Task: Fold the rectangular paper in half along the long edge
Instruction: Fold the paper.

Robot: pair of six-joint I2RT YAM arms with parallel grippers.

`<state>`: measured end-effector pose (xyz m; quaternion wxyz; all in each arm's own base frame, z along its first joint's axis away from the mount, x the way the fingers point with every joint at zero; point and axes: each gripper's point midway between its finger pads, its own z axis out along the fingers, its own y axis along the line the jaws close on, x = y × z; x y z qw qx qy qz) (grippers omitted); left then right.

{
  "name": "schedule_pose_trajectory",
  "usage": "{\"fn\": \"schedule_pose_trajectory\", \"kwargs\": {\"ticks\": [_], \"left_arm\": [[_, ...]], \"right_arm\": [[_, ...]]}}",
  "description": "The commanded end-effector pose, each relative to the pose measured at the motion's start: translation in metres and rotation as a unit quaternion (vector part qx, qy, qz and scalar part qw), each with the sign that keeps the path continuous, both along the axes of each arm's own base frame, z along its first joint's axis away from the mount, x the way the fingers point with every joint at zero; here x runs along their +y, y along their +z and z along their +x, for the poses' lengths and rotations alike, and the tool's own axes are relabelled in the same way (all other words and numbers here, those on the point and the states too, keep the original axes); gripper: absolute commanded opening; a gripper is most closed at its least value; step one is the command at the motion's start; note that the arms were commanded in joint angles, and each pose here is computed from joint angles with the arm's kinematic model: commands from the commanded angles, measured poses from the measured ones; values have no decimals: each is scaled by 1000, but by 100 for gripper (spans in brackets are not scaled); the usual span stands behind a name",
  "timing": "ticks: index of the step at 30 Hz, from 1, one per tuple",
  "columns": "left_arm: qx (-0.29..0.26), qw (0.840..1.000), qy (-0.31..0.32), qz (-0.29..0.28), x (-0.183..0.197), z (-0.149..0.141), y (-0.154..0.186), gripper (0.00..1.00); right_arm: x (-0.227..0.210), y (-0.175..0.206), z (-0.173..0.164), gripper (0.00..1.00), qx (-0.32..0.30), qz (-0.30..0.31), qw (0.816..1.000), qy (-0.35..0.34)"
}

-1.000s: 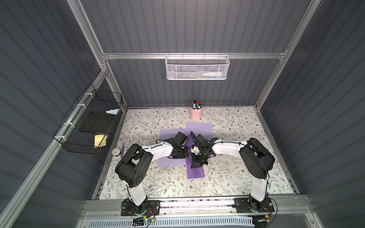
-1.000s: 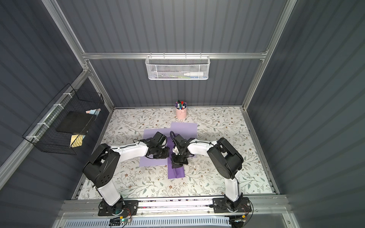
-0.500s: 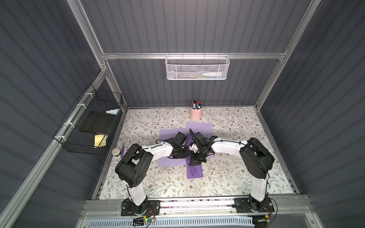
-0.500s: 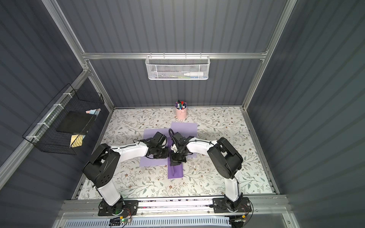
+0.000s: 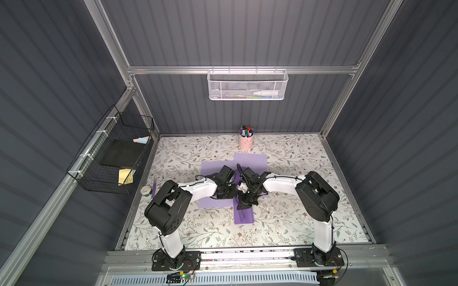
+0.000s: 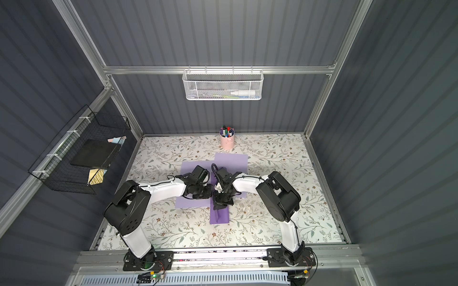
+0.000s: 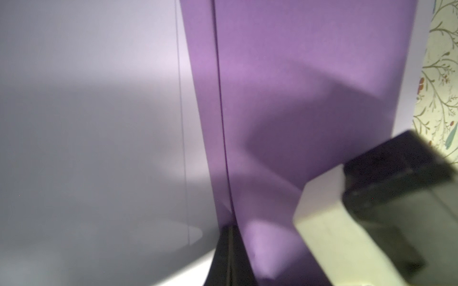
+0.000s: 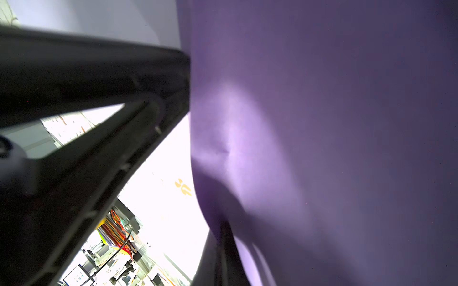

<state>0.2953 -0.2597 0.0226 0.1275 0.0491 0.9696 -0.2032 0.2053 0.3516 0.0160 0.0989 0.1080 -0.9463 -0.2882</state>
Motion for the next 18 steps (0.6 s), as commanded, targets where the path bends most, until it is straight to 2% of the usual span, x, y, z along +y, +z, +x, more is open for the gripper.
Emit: {"fn": "schedule_pose_trajectory", "kwargs": {"ticks": [1,4,10,13,18], "left_arm": [[35,999,10,32,16,-15,-21,0],[18,999,19,22,16,-10,-9,0],[-26,999,35,-12,16,6,31,13],[-21,999,24,-8,16,5,33,4],[-2,1000,3,-21,9,-2,19,0]], "right_arm": [[1,-7,-3,0,12,-6,1000,0],[0,-10,-4,0,13,-10,1000,0],[-3,-15,-6,0,16,-17,1000,0],[-4,-16,-7,0,17,-17,1000,-1],[-4,-16,-7,0,18,-18,1000,-1]]}}
